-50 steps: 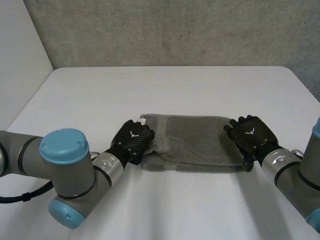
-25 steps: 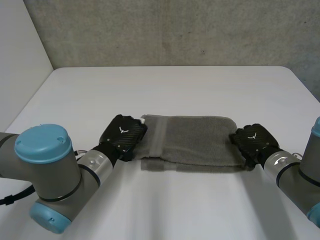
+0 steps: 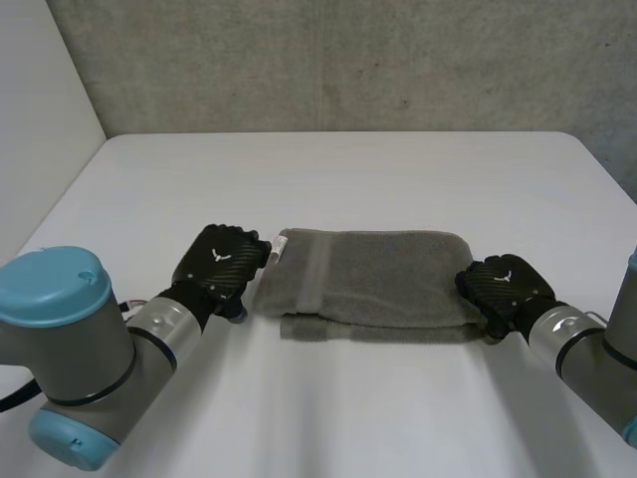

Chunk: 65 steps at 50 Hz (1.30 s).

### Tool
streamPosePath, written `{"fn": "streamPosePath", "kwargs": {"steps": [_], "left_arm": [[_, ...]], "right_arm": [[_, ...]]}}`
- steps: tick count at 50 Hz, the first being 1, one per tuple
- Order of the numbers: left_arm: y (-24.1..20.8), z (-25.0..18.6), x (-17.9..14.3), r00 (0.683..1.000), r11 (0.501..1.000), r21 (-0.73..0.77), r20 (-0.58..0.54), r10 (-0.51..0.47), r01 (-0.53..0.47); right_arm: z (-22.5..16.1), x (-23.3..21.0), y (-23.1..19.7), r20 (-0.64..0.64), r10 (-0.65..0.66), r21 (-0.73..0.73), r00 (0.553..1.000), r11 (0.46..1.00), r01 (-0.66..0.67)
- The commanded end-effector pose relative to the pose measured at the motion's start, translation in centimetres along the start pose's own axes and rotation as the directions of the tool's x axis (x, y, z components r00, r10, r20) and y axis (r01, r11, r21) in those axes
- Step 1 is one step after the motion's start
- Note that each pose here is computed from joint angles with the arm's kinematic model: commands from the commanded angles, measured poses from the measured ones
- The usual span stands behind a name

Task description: Fold the towel.

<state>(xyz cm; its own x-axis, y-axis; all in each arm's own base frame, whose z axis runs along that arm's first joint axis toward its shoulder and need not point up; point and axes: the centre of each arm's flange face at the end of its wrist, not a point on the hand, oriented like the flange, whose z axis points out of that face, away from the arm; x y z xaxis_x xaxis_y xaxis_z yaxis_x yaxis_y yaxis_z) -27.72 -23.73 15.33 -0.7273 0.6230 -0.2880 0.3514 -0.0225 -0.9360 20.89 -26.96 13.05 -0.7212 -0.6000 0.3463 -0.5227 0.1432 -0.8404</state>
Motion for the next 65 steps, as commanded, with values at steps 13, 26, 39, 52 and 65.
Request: {"fn": "streamPosePath", "kwargs": {"steps": [13, 26, 39, 52, 65], "left_arm": [[0.5, -0.1, -0.9, 0.999, 1.000, 0.010, 0.034, -0.024, 0.023], [0.4, 0.1, -1.1, 0.999, 0.999, 0.028, 0.043, -0.022, 0.021], [0.4, 0.3, -1.4, 0.998, 0.999, 0.035, 0.055, -0.021, 0.019], [0.4, 0.5, -2.2, 0.996, 0.998, 0.056, 0.083, -0.019, 0.015], [0.5, 0.6, -2.7, 0.995, 0.998, 0.065, 0.100, -0.021, 0.014]], "right_arm": [[0.0, -0.4, 0.2, 0.021, 0.118, -0.005, 0.993, 0.993, -0.117], [0.2, 3.0, 0.8, -0.056, 0.135, -0.014, 0.989, 0.991, -0.136], [0.0, 1.5, -7.6, 0.056, 0.067, 0.151, 0.996, 0.986, -0.074], [-0.8, -11.8, -12.5, 0.292, -0.064, 0.272, 0.954, 0.962, -0.019], [-0.7, -15.4, -10.4, 0.364, -0.085, 0.224, 0.927, 0.975, 0.001]]}}
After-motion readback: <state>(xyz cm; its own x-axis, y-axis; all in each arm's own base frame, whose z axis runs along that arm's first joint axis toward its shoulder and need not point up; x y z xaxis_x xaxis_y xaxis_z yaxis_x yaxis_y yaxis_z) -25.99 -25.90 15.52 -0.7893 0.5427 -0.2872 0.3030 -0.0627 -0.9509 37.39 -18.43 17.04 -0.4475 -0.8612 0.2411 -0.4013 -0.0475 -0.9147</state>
